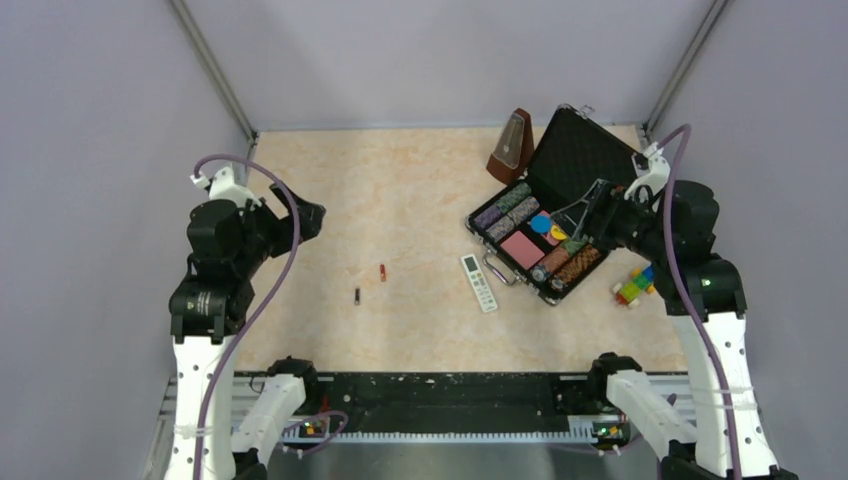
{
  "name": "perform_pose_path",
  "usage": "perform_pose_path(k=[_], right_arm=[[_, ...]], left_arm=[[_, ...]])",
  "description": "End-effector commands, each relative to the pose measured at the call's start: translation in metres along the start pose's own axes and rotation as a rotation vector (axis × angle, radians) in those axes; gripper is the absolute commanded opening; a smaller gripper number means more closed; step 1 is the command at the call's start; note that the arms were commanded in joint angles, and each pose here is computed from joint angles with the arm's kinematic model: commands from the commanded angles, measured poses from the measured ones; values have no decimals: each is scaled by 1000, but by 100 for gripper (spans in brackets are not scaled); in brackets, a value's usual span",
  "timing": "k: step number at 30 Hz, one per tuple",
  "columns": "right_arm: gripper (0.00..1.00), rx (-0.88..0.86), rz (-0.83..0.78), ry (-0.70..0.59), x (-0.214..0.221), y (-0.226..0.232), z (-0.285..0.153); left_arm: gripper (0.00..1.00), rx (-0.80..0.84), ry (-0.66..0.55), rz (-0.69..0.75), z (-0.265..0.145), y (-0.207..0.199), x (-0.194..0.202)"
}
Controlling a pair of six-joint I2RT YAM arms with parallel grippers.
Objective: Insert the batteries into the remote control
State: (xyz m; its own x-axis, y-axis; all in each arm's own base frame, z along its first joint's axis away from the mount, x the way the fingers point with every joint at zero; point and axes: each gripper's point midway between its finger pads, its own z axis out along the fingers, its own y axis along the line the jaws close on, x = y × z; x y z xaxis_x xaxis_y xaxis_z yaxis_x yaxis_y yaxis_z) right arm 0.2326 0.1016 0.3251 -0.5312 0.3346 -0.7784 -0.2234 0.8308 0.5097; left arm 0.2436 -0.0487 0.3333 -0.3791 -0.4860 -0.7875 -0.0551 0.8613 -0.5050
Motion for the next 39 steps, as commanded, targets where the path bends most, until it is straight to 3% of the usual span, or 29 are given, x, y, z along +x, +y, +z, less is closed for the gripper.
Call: perform_pose_path(k=[1,15,25,34,39], right_arm=[[76,-49,21,-9,2,4,8],[72,-22,78,94,61,-6,53],[80,168,-172,283,158,-2,106],[78,245,-273,443,230,-24,136],[76,205,-310,487,251,-24,148]], left_arm=[[99,-32,-22,-7,1,2,-10],[97,-138,-213,1,-7,37,-15],[97,-81,-255,-65,9,41,1],[96,-72,-208,-89,37,48,18],[96,-82,-149,-81,46,51,30]])
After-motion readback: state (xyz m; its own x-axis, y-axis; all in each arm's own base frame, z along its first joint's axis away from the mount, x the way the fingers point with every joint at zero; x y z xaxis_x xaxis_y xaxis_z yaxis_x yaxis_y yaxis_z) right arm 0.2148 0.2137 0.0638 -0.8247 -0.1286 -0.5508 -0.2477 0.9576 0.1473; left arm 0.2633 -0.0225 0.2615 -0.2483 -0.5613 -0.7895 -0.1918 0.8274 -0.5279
